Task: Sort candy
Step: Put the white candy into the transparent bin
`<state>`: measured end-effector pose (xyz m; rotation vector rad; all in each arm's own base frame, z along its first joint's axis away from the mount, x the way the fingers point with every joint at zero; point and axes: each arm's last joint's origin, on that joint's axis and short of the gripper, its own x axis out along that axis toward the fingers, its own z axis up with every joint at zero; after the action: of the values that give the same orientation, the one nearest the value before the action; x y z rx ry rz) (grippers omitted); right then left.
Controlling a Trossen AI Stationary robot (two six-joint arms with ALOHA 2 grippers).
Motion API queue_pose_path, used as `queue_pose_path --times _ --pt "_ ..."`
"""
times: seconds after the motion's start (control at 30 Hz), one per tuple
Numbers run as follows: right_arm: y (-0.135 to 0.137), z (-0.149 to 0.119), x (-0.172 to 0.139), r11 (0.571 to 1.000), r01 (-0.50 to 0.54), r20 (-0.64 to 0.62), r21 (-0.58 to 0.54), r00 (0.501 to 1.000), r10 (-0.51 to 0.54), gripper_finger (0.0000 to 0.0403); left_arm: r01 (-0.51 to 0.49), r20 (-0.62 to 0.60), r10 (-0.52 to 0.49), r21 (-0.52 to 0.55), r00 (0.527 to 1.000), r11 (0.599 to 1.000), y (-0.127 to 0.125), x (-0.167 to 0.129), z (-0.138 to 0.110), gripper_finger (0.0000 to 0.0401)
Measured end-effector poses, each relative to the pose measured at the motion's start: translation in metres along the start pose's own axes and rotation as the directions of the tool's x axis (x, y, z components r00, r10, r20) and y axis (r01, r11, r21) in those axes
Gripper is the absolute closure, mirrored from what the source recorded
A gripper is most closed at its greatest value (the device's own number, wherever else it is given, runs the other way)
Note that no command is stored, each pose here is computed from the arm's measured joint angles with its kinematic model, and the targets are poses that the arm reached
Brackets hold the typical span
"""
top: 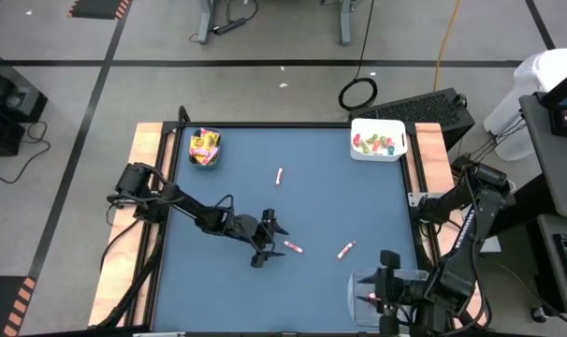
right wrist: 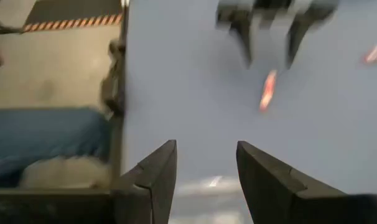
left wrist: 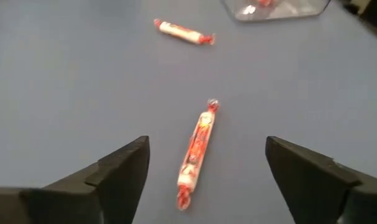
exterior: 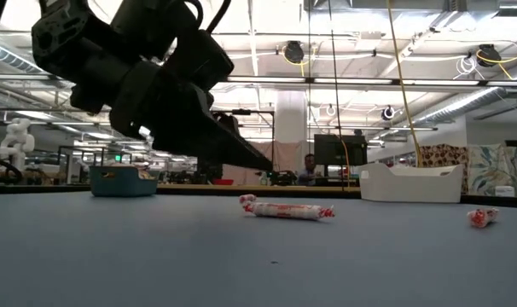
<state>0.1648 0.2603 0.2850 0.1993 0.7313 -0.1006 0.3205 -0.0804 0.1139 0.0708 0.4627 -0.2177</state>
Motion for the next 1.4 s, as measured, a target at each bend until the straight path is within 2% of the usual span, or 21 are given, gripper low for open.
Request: queue_pose_path --times 0.1,0.2,0.43,0.77,0.87,1.2,1.4 --pt "0.000 0.004 0.000 0.995 0.052 0.114 -0.089 0.993 -0.042 0.0245 0.022 0.057 -0.022 0.004 0.998 1.000 -0.001 0.003 0.001 0.0097" --pt "-0.002 0.007 0.001 0.987 0.102 0.180 -0.124 0.981 -0.079 0.0245 0.024 0.097 -0.024 0.008 0.995 1.000 -0.001 0.013 -0.008 0.0107" --pt "-0.004 0.011 0.007 0.982 0.142 0.205 -0.126 0.972 -0.114 0.0245 0.024 0.057 -0.024 -0.001 0.998 1.000 -0.002 0.030 -0.036 0.0109" --pt "-0.004 0.014 0.034 0.954 0.234 0.213 -0.186 0.958 -0.193 0.0245 0.075 0.042 -0.075 -0.007 0.996 0.997 0.004 0.050 -0.043 0.0119" --pt "-0.005 0.015 0.037 0.958 0.225 0.189 -0.176 0.963 -0.191 0.0245 0.075 0.031 -0.074 -0.012 0.997 0.997 0.008 0.052 -0.045 0.0147" --pt "-0.001 0.015 0.036 0.970 0.184 0.177 -0.158 0.972 -0.155 0.0245 0.073 0.007 -0.073 0.004 0.997 0.997 0.011 0.052 -0.049 0.0286" --pt "-0.001 0.015 0.036 0.970 0.183 0.177 -0.157 0.972 -0.155 0.0245 0.080 0.008 -0.080 0.007 0.997 0.997 0.010 0.051 -0.048 0.0343"
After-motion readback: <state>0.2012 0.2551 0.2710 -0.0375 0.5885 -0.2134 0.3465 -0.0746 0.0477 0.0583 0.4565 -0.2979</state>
